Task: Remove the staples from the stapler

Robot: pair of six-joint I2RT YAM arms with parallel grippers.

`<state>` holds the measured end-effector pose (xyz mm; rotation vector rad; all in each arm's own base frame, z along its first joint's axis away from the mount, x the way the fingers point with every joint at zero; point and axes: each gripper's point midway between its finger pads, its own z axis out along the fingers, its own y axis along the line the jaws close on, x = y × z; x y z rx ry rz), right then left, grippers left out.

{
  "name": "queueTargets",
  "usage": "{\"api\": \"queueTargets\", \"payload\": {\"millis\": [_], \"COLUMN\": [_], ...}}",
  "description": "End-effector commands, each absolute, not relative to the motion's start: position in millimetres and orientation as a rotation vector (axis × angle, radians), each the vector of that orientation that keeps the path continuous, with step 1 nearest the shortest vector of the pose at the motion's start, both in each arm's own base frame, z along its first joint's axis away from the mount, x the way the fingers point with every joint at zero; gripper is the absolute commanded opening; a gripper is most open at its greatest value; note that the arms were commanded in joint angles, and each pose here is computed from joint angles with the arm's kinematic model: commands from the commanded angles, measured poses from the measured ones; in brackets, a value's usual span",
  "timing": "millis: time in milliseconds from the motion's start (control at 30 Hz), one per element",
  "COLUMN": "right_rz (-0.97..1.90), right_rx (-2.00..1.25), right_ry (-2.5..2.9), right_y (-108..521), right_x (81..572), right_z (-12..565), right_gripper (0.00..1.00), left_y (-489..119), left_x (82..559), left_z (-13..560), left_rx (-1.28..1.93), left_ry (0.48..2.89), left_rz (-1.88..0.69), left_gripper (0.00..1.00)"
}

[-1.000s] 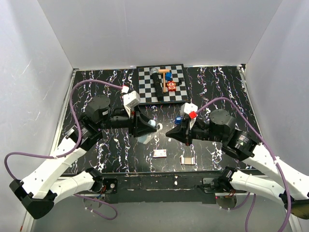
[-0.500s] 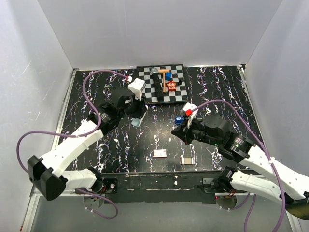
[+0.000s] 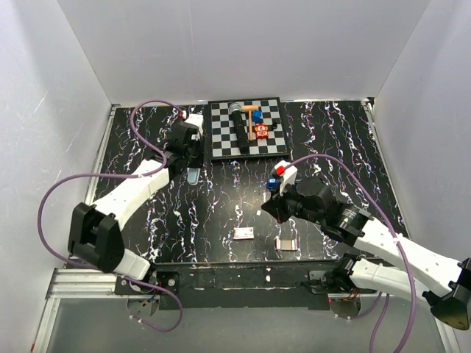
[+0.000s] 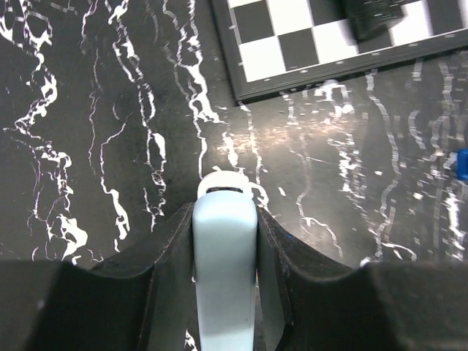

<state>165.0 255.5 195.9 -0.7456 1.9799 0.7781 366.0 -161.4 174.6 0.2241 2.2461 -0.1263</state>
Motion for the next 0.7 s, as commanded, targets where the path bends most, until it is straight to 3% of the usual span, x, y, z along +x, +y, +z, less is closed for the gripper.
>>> {"api": "queueTargets", "payload": {"millis": [0,667], "right_rz": [0.822,0.809], "right_rx": [-0.693,-0.709], "right_ry": [1.949,1.97], "right_y": [264,268], "right_x": [170,173], "right_z": [204,194], "right_gripper": [0.01,0.01], "left_y": [-149,-109], "left_x": [396,467], "left_z": [171,84], "left_rx": [0.15,0.056], "left_ry": [2.248,2.439], "left_rz": [-0.089,0.019], "left_gripper": [0.0,0.0]}}
